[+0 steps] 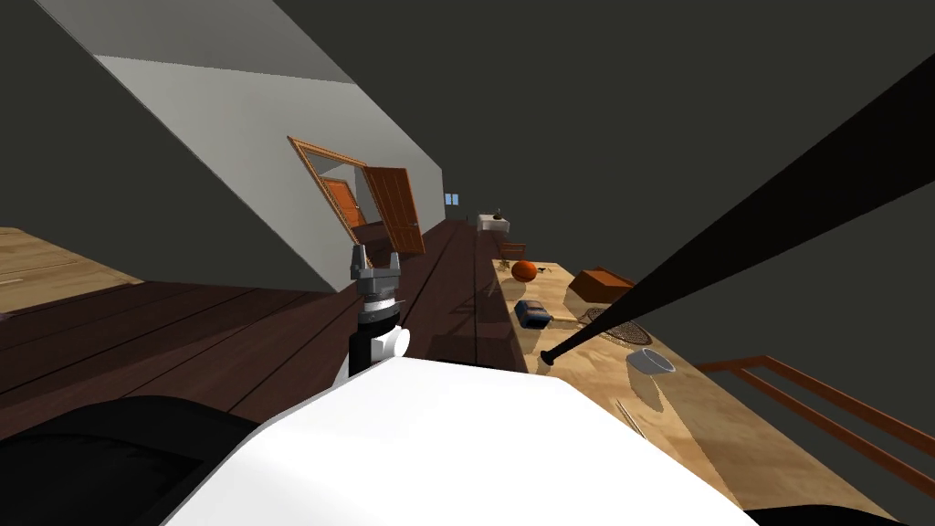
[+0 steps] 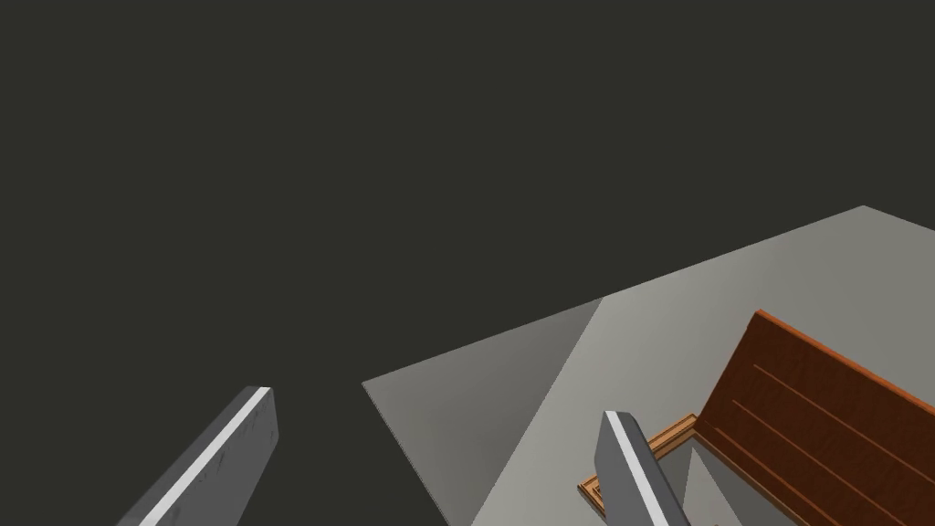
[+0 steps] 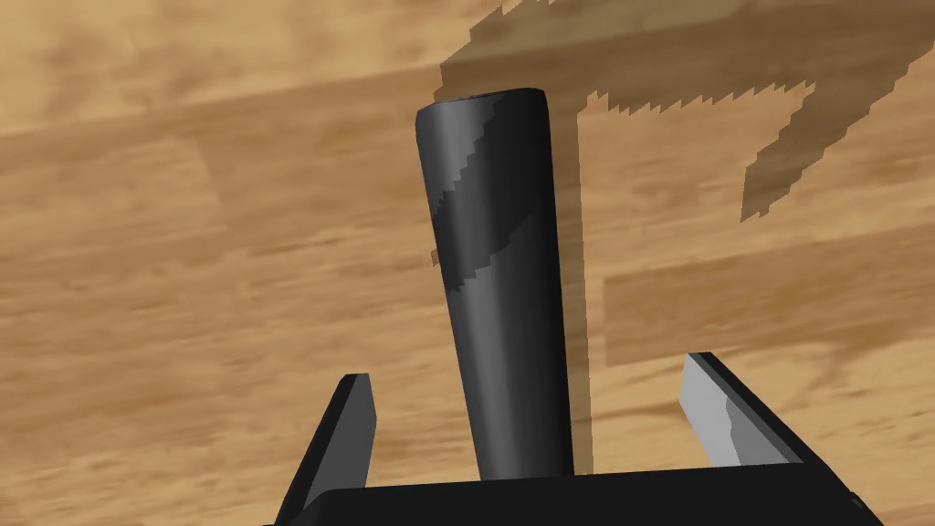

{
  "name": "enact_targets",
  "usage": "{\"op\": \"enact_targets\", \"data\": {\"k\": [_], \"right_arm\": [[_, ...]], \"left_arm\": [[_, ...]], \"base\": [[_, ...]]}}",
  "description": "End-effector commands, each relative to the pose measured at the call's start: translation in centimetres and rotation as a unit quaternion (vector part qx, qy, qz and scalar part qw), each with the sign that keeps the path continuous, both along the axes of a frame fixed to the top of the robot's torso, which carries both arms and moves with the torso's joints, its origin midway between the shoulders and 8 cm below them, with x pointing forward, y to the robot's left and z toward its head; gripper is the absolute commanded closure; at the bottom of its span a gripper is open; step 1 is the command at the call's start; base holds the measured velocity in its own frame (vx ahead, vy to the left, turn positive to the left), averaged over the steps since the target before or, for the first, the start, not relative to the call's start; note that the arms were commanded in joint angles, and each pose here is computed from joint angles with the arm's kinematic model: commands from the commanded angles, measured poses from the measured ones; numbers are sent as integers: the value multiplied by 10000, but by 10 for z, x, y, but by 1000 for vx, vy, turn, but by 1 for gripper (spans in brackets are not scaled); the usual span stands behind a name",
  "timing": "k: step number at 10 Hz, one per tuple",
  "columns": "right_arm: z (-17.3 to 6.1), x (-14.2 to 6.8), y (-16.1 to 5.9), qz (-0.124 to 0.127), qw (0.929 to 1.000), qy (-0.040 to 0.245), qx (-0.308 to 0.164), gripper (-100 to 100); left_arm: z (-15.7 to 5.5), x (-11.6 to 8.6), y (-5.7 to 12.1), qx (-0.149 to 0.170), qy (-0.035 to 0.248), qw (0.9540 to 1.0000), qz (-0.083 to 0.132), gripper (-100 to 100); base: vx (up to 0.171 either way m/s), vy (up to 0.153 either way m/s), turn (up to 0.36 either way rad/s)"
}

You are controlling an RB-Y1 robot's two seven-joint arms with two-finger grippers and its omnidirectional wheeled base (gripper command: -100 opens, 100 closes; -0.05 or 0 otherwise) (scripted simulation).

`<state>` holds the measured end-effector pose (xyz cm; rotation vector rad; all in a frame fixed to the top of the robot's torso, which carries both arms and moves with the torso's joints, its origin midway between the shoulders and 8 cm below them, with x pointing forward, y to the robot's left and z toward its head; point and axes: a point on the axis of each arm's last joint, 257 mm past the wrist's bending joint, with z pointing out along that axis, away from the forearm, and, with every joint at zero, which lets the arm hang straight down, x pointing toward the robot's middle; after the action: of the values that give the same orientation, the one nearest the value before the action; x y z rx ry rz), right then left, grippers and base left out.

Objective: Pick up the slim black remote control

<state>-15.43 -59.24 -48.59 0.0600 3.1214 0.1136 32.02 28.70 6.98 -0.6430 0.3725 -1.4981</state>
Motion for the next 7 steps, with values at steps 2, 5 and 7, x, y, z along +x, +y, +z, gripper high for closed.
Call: {"op": "enact_targets", "data": {"k": [2, 5, 7], "right_arm": [[0, -1, 1, 3, 10000, 14, 6, 0], [-24, -4, 20, -73, 10000, -17, -12, -100], [-20, -4, 16, -66, 10000, -13, -11, 100]], "left_arm": [[0, 0, 0, 0, 1, 10000, 1, 0], [0, 0, 0, 0, 0, 10000, 1, 0], [0, 0, 0, 0, 1, 10000, 1, 0]], "base": [[-5, -11, 28], [-17, -36, 59], [-7, -10, 6]]}}
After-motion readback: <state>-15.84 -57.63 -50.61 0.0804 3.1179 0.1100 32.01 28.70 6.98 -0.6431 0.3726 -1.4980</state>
